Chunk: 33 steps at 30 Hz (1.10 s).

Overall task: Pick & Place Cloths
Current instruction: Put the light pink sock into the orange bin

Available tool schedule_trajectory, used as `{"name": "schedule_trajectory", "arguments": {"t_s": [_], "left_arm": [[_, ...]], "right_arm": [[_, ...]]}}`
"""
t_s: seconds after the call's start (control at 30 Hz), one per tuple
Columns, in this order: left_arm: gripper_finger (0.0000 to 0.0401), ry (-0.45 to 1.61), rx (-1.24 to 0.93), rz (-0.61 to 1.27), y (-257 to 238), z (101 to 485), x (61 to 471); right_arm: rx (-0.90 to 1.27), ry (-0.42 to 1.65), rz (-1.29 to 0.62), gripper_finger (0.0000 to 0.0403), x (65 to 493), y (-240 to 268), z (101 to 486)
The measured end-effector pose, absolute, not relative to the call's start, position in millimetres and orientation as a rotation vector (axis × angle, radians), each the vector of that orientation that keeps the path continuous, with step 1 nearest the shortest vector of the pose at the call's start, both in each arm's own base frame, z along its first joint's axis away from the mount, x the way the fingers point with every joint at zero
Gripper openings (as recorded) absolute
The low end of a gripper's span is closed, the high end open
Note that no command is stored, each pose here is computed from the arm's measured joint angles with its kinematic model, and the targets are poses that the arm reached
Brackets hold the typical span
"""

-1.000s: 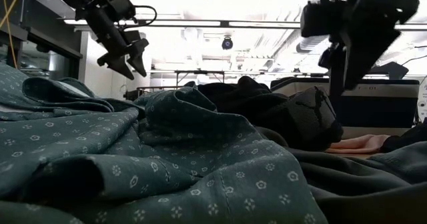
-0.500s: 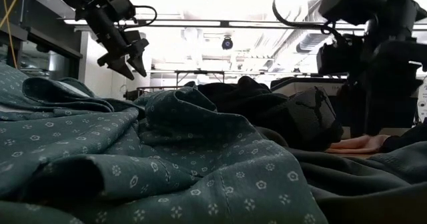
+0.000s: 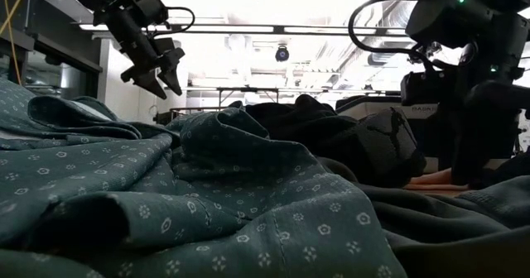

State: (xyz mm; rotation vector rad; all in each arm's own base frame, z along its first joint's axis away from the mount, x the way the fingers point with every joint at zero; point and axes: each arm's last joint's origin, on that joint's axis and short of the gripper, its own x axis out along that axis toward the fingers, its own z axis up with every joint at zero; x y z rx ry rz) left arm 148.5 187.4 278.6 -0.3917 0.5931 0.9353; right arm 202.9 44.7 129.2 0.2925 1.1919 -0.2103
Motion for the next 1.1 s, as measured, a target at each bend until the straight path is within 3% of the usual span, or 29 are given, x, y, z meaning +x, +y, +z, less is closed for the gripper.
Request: {"name": "schedule_trajectory", "arguments": {"t_s": [0.13, 0.33, 0.7, 1.1], "left_arm": [[0.0273, 0.593, -0.391, 0.935, 187, 279, 149], [0.0273, 0.593, -0.391, 0.935, 187, 279, 149], [0.0273, 0.545, -0.383, 0.832, 188, 282, 152], [0.0273, 0.405, -0.342, 0.566, 185, 294, 164]], "right_arm": [[0.294, 1.188, -0.21, 0.0137, 203, 45, 129], [0.354, 1.185, -0.123, 0.0016, 207, 48, 132], [0.261, 1.059, -0.01, 0.0006, 238, 56, 176], [-0.002, 0.978, -0.096, 0.0005, 259, 54, 240]]}}
